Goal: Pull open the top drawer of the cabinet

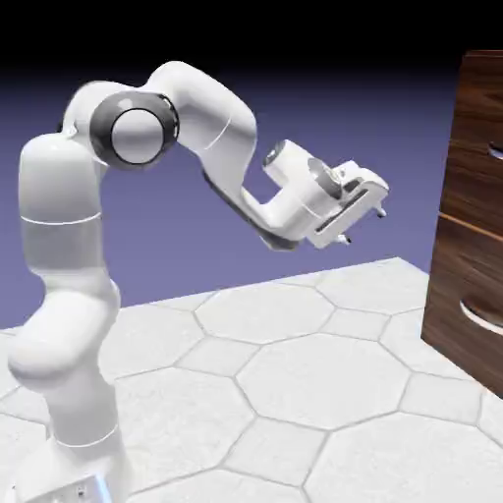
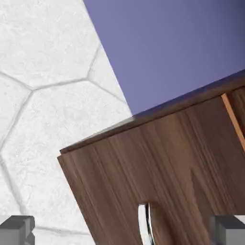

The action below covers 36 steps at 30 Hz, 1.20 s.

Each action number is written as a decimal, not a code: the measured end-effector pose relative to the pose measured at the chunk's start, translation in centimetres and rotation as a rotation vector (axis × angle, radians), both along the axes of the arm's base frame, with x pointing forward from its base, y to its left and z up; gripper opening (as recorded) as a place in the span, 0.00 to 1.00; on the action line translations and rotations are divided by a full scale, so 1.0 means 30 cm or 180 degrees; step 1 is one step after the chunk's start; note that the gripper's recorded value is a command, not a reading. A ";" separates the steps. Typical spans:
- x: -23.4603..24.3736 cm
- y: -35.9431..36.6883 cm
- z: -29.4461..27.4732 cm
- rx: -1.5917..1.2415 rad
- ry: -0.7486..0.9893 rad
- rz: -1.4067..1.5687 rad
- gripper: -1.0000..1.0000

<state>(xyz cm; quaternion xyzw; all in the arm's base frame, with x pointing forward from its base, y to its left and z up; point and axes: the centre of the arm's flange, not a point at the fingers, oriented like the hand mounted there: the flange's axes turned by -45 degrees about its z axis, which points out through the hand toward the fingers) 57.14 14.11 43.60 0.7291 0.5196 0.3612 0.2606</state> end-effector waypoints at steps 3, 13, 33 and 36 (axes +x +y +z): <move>0.046 0.006 0.006 -0.0131 -0.0128 0.0196 0.50; 0.203 -0.075 0.092 -0.0468 -0.0746 0.0631 0.50; 0.463 -0.625 0.384 -0.0994 -0.2040 0.0345 0.50; 0.524 -0.624 0.382 -0.0997 -0.2039 0.0347 0.50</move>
